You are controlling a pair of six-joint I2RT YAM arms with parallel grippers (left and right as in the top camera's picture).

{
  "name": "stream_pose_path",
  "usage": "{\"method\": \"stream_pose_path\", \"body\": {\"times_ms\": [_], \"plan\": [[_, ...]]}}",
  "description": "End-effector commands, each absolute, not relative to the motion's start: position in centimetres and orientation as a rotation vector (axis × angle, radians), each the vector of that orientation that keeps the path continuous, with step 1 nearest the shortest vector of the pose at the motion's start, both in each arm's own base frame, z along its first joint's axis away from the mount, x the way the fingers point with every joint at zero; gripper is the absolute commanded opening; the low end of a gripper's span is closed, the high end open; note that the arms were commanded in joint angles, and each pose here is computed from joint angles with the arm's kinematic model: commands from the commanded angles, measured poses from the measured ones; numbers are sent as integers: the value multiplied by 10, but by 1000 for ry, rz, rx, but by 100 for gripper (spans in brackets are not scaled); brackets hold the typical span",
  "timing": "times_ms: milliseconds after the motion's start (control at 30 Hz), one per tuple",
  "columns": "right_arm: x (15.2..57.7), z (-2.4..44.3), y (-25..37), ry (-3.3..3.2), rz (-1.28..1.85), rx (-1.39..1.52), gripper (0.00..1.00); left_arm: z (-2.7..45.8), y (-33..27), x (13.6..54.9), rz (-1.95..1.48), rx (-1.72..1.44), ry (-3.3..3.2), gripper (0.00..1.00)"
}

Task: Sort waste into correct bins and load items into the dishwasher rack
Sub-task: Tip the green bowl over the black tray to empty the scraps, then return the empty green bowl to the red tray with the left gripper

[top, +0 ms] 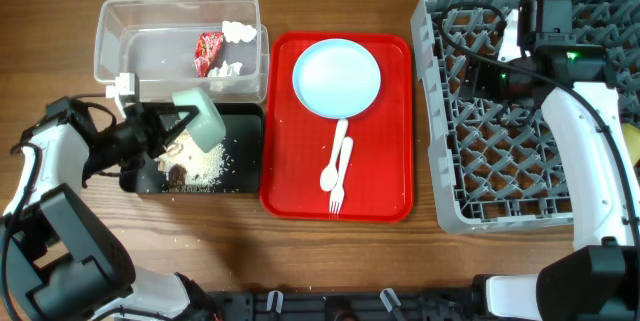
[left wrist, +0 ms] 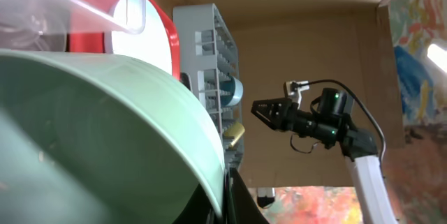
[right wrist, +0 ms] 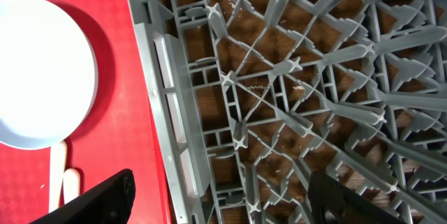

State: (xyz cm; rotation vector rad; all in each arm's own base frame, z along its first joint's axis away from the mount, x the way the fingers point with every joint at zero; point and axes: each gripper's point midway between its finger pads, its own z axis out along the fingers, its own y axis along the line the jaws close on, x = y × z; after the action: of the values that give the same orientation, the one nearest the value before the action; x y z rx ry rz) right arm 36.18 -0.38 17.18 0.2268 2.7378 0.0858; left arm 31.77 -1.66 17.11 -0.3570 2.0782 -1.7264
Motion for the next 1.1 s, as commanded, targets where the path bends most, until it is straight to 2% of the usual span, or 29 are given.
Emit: {"method": "stream_pose_path", "body": {"times_ms": [0, 33, 100, 167, 233, 300, 367, 433, 500, 600, 667, 767, 900, 1067], "plan": [[361, 178, -7, 2723, 55, 211, 81, 180, -17, 317, -1709, -272, 2017, 4], [361, 178, -7, 2723, 55, 211, 80, 176, -14, 321, -1676, -266, 2038, 4], [361, 178, -7, 2722, 55, 211, 81, 169, -10, 325, -1753, -495, 2102, 4], [360, 178, -7, 2725, 55, 211, 81, 203, -16, 322, -1856, -368, 1910, 4], [360, 178, -7, 2727, 54, 211, 80, 194, -13, 324, -1755, -309, 1966, 4], [360, 178, -7, 2725, 54, 210, 81, 175, -6, 328, -1743, -489, 2079, 4], [360, 178, -7, 2727, 55, 210, 81, 206, -11, 325, -1871, -404, 1903, 4], [360, 178, -7, 2728, 55, 211, 81, 203, -12, 326, -1746, -287, 1949, 4], [360, 178, -7, 2727, 54, 211, 81, 182, -7, 330, -1716, -485, 2092, 4], [359, 178, -7, 2730, 53, 206, 81, 212, -16, 327, -1793, -302, 1937, 4], [359, 178, -7, 2730, 53, 206, 81, 211, -18, 327, -1802, -346, 1969, 4], [359, 177, -7, 2732, 51, 195, 81, 203, -41, 324, -1793, -301, 2066, 4], [359, 177, -6, 2732, 57, 195, 81, 165, -99, 321, -1573, -133, 2414, 4], [358, 177, -6, 2736, 57, 195, 81, 146, -166, 337, -1240, 93, 2582, 4]]}}
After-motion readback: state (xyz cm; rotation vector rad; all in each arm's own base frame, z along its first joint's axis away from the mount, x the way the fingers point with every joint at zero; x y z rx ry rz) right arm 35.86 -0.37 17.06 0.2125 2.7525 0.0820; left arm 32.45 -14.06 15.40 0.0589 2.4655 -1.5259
